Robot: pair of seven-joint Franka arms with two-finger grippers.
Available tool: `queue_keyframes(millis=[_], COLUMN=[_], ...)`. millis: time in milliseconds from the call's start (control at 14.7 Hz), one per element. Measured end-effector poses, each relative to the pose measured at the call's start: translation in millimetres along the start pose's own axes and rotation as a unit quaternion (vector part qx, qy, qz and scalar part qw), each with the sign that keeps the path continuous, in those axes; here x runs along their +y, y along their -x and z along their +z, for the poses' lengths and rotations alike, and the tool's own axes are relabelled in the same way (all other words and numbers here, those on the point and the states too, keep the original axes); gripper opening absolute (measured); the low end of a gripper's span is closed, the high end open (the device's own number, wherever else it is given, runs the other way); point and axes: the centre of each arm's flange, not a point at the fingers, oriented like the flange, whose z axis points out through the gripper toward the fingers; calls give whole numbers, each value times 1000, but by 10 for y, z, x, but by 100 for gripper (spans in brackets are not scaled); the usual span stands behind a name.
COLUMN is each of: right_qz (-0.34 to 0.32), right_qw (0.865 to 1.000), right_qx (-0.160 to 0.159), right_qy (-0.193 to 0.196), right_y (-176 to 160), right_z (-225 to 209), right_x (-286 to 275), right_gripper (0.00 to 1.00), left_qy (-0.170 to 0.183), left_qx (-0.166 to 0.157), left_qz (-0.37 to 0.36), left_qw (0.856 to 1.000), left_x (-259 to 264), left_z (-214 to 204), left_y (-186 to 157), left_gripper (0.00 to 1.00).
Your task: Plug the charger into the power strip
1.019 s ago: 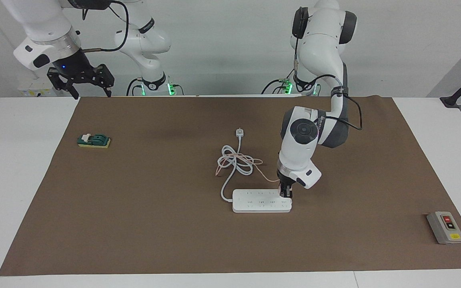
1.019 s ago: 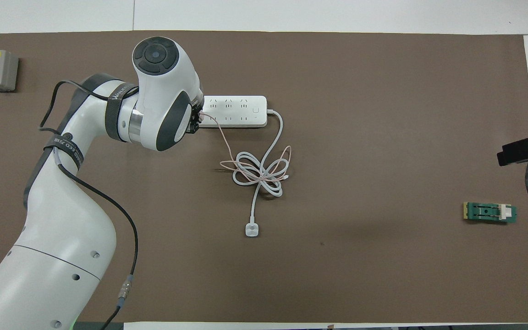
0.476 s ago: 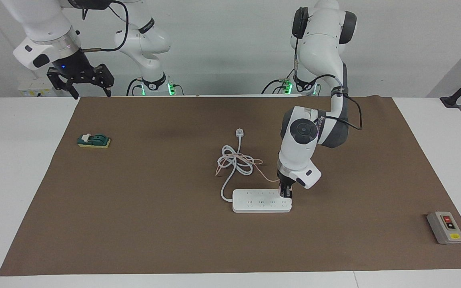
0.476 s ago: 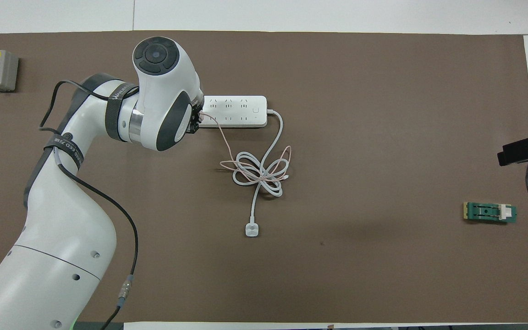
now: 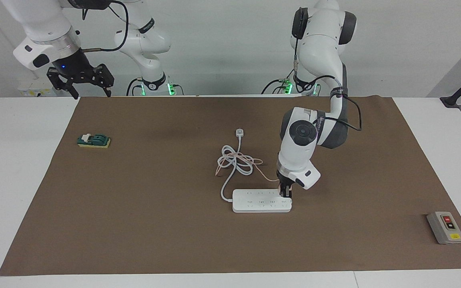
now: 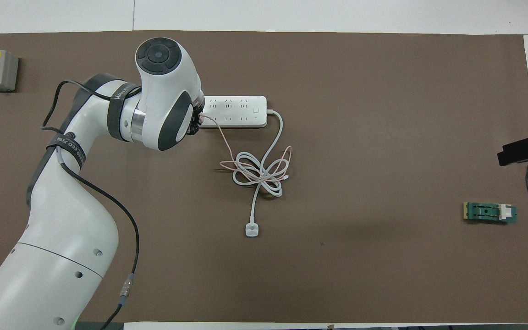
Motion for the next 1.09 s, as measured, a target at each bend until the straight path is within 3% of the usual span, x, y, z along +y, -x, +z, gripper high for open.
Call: queue_keyframes(millis=[1087], right_qz=[1], right_qw=[1000], right_qx=[0], right_qy=[0], right_y=[1], right_z=[0], right_x=[6], right_gripper=[100], left_qy=[-1], left_qx=[1], left_qz=[6], left_qw=[1000], left_x=[4], left_z=[55], left_y=[4], left_gripper=[29])
